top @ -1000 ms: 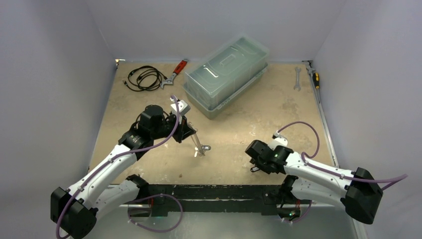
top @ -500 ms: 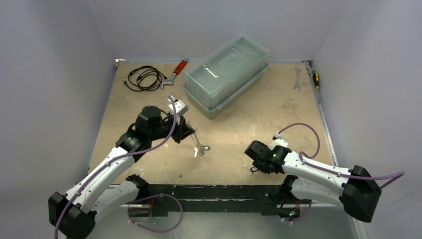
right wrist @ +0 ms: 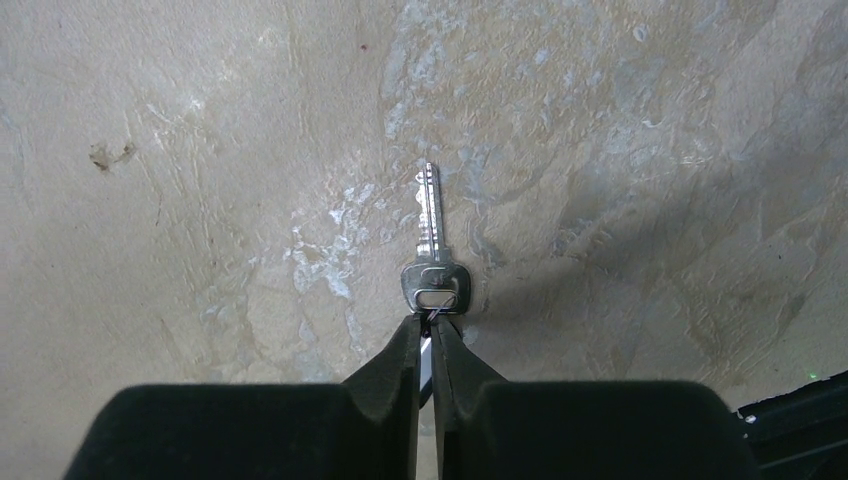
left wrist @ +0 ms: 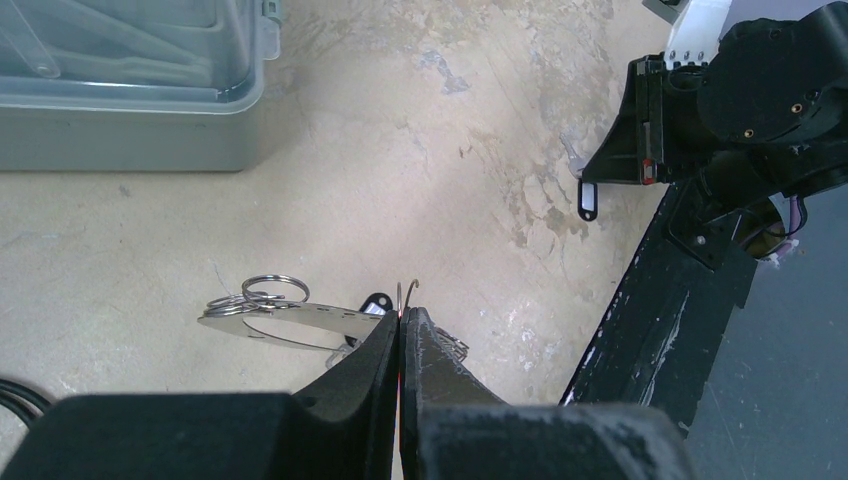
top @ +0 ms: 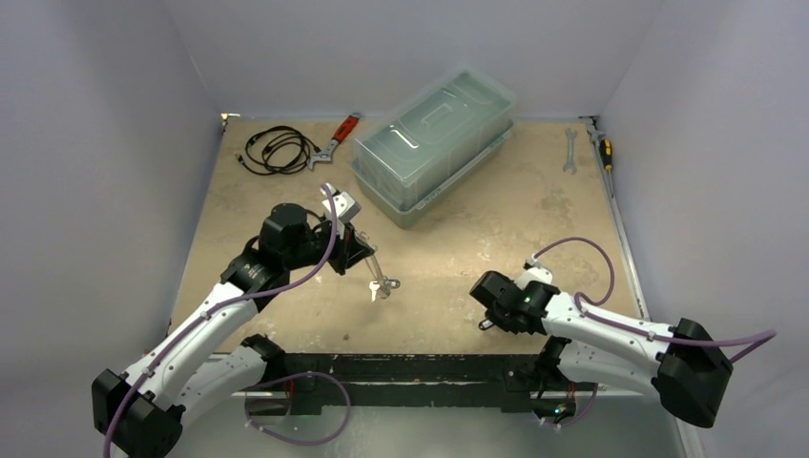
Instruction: Put the keys on the keyring
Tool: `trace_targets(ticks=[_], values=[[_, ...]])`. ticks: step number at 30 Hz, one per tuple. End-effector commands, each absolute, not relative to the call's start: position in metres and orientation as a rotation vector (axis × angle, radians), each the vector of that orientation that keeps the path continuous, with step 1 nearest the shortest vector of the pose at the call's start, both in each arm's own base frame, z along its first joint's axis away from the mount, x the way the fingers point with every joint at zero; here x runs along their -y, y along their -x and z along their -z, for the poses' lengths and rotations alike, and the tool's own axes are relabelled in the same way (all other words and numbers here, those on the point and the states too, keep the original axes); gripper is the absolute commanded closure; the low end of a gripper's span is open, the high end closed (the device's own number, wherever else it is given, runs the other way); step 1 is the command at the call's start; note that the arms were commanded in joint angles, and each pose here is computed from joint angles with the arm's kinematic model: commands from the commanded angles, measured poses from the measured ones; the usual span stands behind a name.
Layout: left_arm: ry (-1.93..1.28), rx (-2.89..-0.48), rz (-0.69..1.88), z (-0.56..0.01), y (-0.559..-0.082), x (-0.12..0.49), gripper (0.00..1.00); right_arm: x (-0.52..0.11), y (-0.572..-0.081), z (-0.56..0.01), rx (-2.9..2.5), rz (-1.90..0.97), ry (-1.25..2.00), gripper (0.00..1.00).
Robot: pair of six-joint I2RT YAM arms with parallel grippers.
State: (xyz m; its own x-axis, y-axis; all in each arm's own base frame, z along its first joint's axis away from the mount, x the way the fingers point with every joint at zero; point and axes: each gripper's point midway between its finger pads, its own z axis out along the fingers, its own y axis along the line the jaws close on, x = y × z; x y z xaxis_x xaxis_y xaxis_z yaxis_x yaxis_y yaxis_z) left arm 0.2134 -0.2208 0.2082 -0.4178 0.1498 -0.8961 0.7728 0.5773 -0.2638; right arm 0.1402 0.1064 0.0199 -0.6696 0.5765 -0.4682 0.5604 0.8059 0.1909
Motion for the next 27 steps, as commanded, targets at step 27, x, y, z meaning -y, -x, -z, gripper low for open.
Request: trace_targets(ticks=[27], values=[[-0.751,-1.838,0.87,-0.218,-0.215,0.222,1.0,-0.166,-0.197,-0.09,-2.22,-0.437,-0.204,1.0]])
